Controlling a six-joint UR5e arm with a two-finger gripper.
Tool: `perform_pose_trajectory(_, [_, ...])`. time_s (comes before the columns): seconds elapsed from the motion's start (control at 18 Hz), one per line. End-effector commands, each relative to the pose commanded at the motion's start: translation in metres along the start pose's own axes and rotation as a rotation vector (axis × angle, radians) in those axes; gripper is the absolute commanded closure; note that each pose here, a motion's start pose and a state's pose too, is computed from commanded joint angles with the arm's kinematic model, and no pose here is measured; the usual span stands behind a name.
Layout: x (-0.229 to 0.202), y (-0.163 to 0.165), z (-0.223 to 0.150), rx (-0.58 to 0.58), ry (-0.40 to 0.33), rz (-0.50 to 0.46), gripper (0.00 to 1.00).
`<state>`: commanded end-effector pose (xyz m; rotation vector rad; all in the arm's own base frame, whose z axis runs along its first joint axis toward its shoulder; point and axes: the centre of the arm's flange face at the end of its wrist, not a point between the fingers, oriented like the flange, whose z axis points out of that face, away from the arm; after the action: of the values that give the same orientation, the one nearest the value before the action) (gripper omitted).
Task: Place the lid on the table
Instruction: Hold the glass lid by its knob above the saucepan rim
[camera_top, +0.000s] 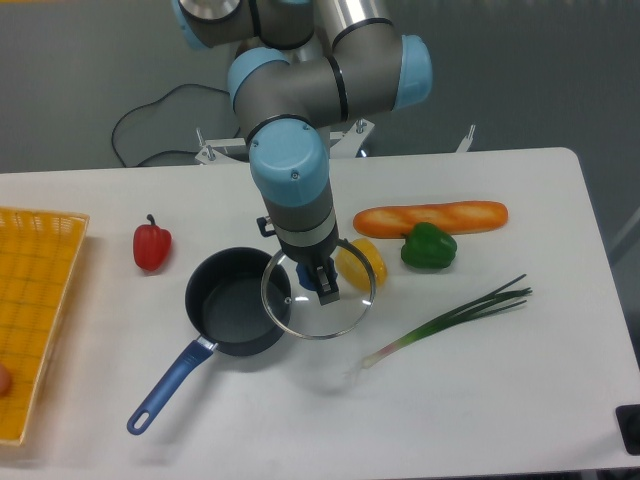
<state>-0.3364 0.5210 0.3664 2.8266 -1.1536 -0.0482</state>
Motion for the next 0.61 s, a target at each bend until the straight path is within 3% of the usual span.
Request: perform_pose_trajectory(0.61, [-0.0028, -0.0042, 0.0054, 0.007, 0.006, -0.032, 0.52])
